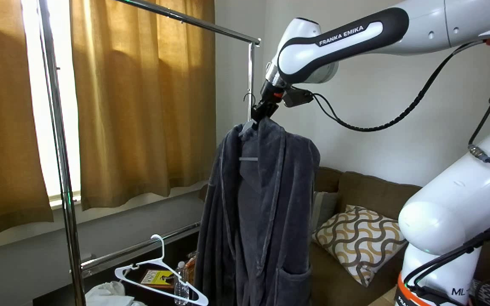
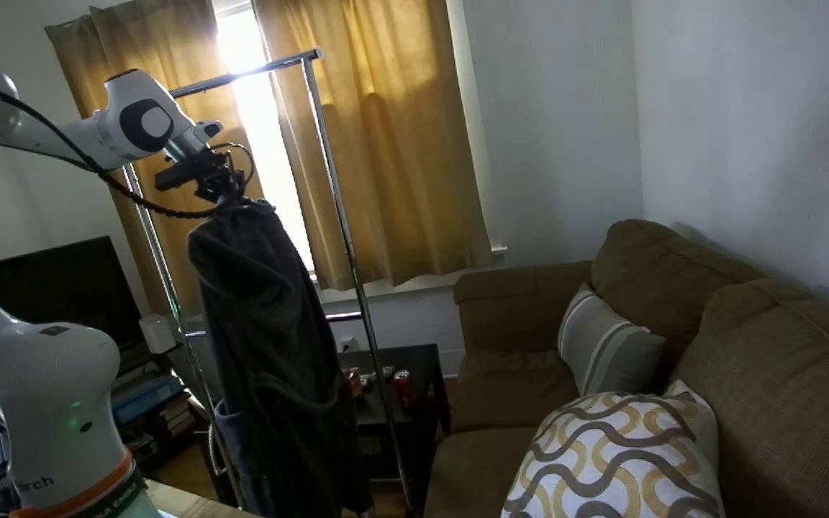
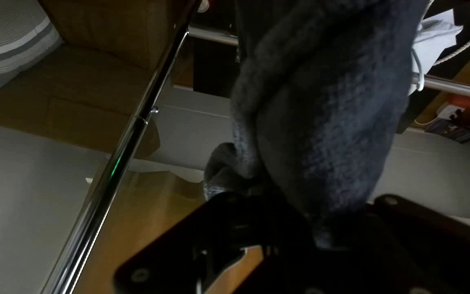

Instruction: Hang the rob on the top railing

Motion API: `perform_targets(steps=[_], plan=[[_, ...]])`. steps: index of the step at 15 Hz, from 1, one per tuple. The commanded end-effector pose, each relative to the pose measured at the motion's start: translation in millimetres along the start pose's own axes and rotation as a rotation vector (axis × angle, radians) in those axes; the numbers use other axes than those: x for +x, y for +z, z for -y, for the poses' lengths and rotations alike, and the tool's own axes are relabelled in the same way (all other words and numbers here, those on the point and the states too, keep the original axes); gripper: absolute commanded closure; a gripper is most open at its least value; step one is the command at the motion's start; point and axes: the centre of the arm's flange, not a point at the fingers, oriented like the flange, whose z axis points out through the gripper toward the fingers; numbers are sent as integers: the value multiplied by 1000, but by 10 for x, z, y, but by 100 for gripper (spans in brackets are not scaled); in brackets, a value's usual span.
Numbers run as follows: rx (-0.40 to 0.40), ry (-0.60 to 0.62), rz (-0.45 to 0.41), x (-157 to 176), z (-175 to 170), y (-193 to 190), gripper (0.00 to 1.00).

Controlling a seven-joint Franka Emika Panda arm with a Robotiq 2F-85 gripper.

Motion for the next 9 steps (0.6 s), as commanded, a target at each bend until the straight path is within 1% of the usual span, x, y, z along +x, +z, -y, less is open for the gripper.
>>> perform_targets(steps=[1,2,3,6,9], plan=[[3,2,11,-17,-6,52,85],[5,3,18,-23,-10,88,85],[6,3,21,-24,-10,107,96],[-34,-4,-67,254,-23,-211,96],[-78,9,-163,526,-52,-740,96]])
